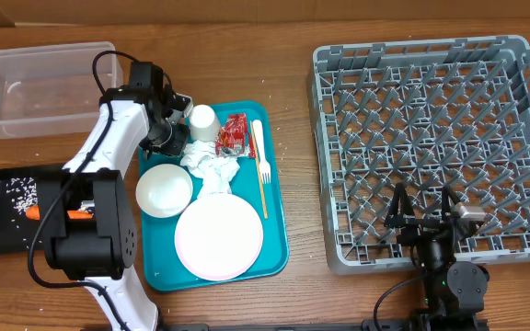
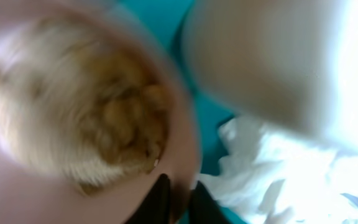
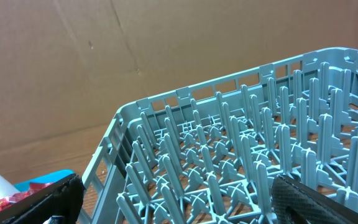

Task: Sort waste into correct bins and load items into the dishwasher rack
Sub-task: 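Move the left gripper to the pink bowl and grip its rim, then lift the pink bowl and carry it over the black tray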

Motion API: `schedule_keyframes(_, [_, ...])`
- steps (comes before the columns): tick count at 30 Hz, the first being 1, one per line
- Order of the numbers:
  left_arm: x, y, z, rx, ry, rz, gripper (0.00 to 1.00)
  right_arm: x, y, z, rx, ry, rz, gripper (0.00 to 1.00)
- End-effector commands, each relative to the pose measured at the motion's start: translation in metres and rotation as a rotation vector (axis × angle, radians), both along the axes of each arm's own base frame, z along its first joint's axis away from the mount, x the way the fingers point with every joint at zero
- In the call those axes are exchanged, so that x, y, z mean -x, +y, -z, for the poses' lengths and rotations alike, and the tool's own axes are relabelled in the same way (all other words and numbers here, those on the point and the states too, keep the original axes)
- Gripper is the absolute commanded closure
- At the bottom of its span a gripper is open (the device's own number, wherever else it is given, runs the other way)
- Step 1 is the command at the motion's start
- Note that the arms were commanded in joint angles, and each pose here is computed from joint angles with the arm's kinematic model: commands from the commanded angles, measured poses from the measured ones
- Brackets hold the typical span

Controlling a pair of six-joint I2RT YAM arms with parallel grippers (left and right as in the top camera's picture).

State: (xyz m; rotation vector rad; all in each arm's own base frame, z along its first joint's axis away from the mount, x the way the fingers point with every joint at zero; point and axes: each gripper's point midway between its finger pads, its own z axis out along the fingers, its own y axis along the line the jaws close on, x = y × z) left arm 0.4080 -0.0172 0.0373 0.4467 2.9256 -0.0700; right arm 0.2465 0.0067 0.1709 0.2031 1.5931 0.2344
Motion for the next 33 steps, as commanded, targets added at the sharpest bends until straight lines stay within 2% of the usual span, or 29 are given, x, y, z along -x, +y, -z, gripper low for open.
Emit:
schedule_keyframes(1, [-0.007, 0.007, -0.007, -0.026, -0.008, -0.052, 0.96, 0.000, 0.002, 0.001, 0.006, -0.008, -0.010, 0.00])
schedule_keyframes(13, [-0.032, 0.019, -0.075, -0.072, -0.083, -0.164, 0.96, 0.000, 0.002, 0.001, 0.006, -0.008, -0.010, 0.00])
schedule_keyframes(20, [-0.035, 0.018, -0.116, -0.048, -0.102, -0.241, 0.96, 0.000, 0.002, 0.001, 0.006, -0.008, -0.010, 0.00])
schedule_keyframes(27, [-0.028, 0.013, -0.154, 0.046, -0.091, -0.374, 0.96, 0.000, 0.002, 0.001, 0.006, -0.008, -0.010, 0.00])
schedule_keyframes(33, [-0.015, 0.025, -0.184, 0.274, -0.073, -0.480, 0.96, 0.000, 0.002, 0.001, 0.006, -0.008, -0.010, 0.00])
